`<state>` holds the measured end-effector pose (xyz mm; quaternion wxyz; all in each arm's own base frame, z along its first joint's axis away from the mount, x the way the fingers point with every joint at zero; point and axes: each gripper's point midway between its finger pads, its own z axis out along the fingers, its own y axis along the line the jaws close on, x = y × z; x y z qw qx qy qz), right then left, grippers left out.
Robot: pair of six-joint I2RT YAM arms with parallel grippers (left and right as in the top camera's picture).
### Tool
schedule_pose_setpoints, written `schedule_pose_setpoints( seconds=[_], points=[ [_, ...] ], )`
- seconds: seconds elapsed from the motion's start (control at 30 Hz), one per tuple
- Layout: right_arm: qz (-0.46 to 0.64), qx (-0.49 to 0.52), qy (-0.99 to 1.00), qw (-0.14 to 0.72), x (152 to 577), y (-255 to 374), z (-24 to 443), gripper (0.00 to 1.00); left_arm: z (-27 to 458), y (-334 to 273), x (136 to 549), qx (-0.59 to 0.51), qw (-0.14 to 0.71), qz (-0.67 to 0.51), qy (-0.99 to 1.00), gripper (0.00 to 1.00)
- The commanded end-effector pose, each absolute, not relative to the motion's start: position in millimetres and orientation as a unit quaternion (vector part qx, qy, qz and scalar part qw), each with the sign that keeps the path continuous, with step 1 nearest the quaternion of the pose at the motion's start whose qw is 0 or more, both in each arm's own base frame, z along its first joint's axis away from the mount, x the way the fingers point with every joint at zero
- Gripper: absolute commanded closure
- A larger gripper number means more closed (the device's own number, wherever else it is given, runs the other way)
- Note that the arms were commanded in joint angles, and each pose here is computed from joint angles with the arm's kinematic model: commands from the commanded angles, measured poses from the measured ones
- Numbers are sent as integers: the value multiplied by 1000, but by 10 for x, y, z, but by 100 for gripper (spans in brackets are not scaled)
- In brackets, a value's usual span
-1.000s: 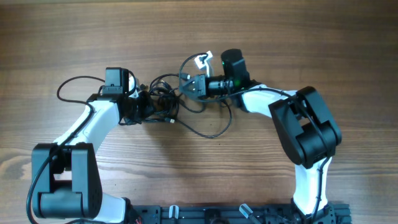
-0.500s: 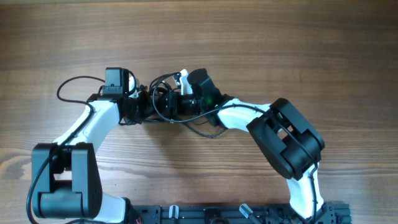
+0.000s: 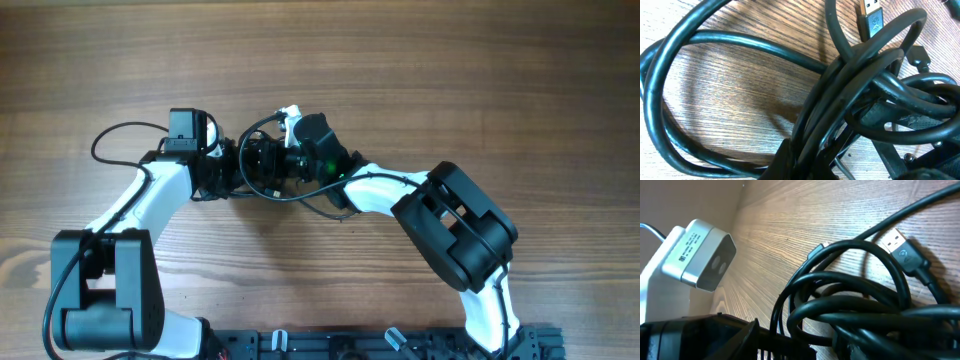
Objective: Untangle cables
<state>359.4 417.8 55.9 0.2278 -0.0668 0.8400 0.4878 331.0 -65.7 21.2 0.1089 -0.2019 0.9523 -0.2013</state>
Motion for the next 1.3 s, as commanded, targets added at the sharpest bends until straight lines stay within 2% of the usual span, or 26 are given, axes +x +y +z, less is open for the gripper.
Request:
schedule_pose_setpoints(
  seconds=[0.0, 0.3, 0.37, 0.4, 0.63, 0.87, 1.1, 1.27],
  points=[
    [473, -66, 839, 259, 3718, 4153, 522, 54, 92, -635, 3199, -204, 89, -188, 957, 96],
    [499, -100, 813, 283, 3718, 4256, 588, 64, 92, -635, 3199, -204, 89, -188, 957, 96],
    [519, -135, 794, 286, 3687, 4274, 691, 89, 91, -635, 3198, -204, 89, -188, 957, 96],
    [528, -138, 790, 280, 3682, 4263, 713, 95, 91, -634, 3199, -204, 89, -188, 957, 96],
    [601, -187, 749, 206, 3600, 4017, 902, 96, 87, -620, 3200, -205, 91, -184, 957, 96],
    [688, -240, 672, 130, 3494, 3575, 1372, 96, 78, -590, 3204, -207, 93, -175, 958, 96],
    [725, -287, 613, 123, 3312, 3227, 2002, 96, 51, -516, 3201, -211, 98, -154, 960, 96],
    [714, -262, 645, 73, 3366, 2950, 1998, 96, -19, -365, 3152, -263, 96, -114, 953, 96]
  ],
)
